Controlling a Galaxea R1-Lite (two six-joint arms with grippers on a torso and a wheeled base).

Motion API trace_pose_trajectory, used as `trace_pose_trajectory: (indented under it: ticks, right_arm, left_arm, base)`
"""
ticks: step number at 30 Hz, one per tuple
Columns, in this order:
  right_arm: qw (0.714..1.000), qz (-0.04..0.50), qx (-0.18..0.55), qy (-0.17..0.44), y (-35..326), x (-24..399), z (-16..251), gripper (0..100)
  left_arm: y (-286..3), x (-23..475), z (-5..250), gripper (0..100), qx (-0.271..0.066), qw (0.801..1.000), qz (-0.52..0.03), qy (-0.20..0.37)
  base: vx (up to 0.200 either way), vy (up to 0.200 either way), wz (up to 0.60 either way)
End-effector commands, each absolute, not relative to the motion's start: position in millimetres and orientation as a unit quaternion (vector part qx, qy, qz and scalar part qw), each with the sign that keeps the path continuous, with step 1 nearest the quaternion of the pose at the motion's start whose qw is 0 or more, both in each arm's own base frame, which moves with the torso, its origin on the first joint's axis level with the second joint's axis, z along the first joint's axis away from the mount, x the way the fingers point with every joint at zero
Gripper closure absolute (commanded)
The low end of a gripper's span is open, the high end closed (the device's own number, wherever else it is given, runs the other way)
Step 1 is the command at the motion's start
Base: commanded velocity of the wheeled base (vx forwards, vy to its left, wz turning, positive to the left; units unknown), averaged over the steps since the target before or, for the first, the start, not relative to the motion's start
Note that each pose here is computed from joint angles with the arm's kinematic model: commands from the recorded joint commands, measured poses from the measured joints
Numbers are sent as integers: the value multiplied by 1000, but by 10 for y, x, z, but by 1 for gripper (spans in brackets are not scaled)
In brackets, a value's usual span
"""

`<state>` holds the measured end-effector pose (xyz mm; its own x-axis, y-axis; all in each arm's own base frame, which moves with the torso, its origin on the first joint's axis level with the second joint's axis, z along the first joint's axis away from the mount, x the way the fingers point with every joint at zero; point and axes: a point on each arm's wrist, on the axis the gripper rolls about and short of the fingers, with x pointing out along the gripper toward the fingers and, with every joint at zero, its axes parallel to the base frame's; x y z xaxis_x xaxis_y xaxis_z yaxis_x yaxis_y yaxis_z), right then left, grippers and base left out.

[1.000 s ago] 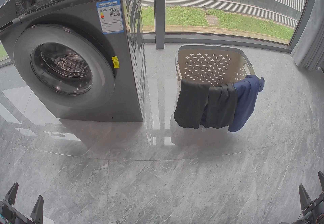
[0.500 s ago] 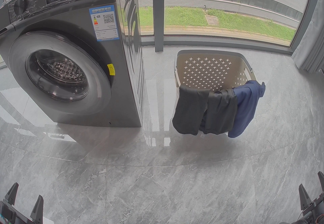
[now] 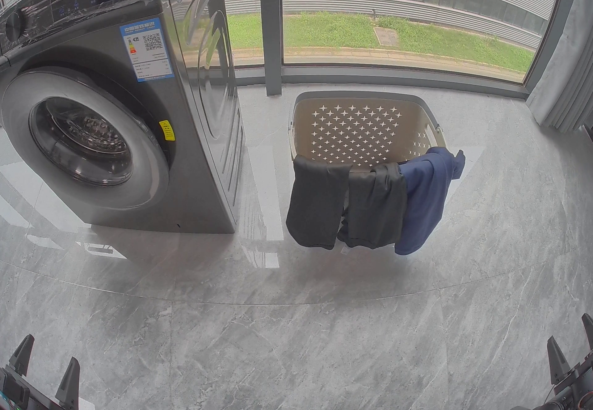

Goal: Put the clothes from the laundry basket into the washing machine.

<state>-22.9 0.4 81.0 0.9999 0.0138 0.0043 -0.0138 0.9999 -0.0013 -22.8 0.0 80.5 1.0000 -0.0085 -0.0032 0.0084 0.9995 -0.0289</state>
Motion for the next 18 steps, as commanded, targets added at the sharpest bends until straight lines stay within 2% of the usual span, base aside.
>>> trace_pose_trajectory:
  ticks: [1, 9, 18]
  right_arm:
    - [1000, 7, -1, -1, 4, -227, 758, 0]
    - [1000, 7, -1, -1, 4, -227, 758, 0]
    - [1000, 7, -1, -1, 4, -227, 758, 0]
  left_arm:
    - [0, -224, 762, 0, -15, 1000, -5, 4]
    - [0, -224, 762, 0, -15, 1000, -5, 4]
    - [0, -225, 760, 0, -15, 1000, -5, 5]
  base:
    - [0, 0, 0]
    - [0, 0, 0]
    - [200, 0, 0]
